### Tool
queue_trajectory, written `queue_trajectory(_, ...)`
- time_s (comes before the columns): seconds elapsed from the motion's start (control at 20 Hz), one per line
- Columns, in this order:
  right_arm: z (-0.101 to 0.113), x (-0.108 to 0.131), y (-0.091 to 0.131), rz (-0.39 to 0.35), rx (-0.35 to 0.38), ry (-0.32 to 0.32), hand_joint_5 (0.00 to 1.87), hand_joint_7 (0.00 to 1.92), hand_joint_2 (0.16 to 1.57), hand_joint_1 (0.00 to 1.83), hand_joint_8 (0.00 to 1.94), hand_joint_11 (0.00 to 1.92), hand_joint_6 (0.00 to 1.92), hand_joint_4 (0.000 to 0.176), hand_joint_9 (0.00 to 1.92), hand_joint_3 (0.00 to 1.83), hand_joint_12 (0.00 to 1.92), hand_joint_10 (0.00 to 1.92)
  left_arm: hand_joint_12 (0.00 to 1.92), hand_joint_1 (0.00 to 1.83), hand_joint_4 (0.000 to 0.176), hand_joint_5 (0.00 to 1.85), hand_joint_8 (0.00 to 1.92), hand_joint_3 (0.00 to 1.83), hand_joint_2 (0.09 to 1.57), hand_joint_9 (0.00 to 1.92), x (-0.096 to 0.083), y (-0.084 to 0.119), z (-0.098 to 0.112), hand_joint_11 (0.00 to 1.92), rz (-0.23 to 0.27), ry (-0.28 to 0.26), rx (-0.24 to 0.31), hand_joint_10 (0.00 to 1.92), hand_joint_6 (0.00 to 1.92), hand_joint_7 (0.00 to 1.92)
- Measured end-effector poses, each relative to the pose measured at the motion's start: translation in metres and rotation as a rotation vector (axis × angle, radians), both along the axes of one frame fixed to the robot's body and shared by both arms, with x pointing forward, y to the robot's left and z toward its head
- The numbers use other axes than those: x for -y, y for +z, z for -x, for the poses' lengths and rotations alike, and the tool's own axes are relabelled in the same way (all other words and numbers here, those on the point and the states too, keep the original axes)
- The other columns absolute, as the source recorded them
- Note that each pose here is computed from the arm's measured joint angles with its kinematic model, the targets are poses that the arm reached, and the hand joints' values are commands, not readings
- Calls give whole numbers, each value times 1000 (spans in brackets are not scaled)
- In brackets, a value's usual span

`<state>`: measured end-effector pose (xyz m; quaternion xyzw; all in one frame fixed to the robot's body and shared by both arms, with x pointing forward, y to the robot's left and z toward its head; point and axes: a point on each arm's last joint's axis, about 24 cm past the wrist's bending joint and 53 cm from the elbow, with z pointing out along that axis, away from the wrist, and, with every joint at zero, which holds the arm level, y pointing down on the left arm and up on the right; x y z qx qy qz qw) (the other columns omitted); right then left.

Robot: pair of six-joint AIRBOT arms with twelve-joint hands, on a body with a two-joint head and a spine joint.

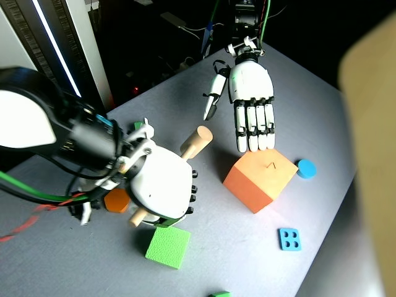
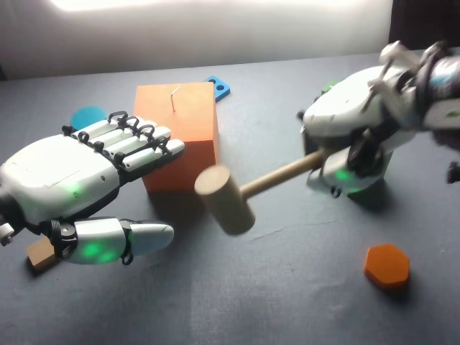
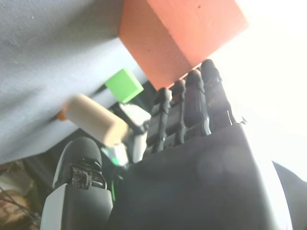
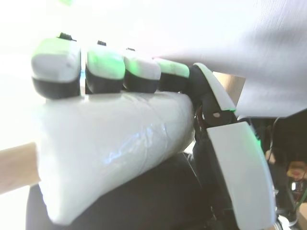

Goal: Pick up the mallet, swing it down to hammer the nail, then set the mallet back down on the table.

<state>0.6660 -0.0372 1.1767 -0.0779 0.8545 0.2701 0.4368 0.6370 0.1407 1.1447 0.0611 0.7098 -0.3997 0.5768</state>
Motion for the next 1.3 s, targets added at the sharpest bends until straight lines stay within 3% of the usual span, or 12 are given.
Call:
queue_trajectory(0.1,-3,14,20,-31,15,-40,911,1100,1528,408,1941,1138,1921,0,1124,0,1921,1921,256,0,0,104,5,0,1231,95,0,0,0,0,0,0,0,6,4,114)
queue_trajectory(0.15,-13,24,32,-57,36,-104,914,1103,1532,378,1941,1134,1921,0,1122,2,1921,1921,240,0,0,94,2,0,1229,86,-1,0,0,0,1,1,0,2,1,102)
queue_trajectory(0.2,-21,31,41,-49,78,-135,920,1107,1532,362,1941,1133,1921,0,1123,2,1921,1921,208,0,0,79,1,0,1231,67,0,-1,0,0,1,0,0,0,0,85)
queue_trajectory(0.3,-40,45,72,-46,230,-207,911,1088,1526,380,1941,1115,1921,0,1104,0,1921,1921,211,0,0,86,4,0,1231,74,-1,0,0,0,1,0,1,3,2,98)
queue_trajectory(0.45,-52,43,109,-94,363,-268,923,1091,1508,412,1941,1107,1921,0,1101,0,1921,1921,227,0,0,90,2,0,1226,85,-1,0,0,0,1,1,0,3,1,103)
queue_trajectory(0.5,-54,39,117,-154,366,-310,932,1097,1500,429,1941,1111,1921,0,1106,0,1921,1921,247,0,0,92,3,0,1226,90,-1,0,0,0,1,1,0,3,1,108)
queue_trajectory(0.6,-57,24,122,-263,338,-328,931,1109,1518,385,1941,1121,1921,0,1120,2,1921,1921,290,0,0,106,6,0,1228,107,0,0,0,0,1,0,0,7,4,127)
queue_trajectory(0.7,-63,11,122,-311,313,-332,931,1112,1514,419,1941,1116,1921,0,1118,0,1921,1921,237,0,0,95,7,2,1233,87,-1,0,0,0,2,0,2,3,5,107)
queue_trajectory(1.1,-73,-41,110,-300,307,-296,947,1148,1483,507,1941,1206,1921,0,1180,0,1921,1921,278,0,0,102,4,0,1228,100,0,0,1,0,5,-1,0,4,3,120)
queue_trajectory(1.3,-79,-40,110,-310,307,-307,962,1168,1502,440,1941,1229,1921,0,1199,0,1921,1921,276,0,0,108,4,2,1237,98,1,0,0,0,7,-1,-1,3,6,122)
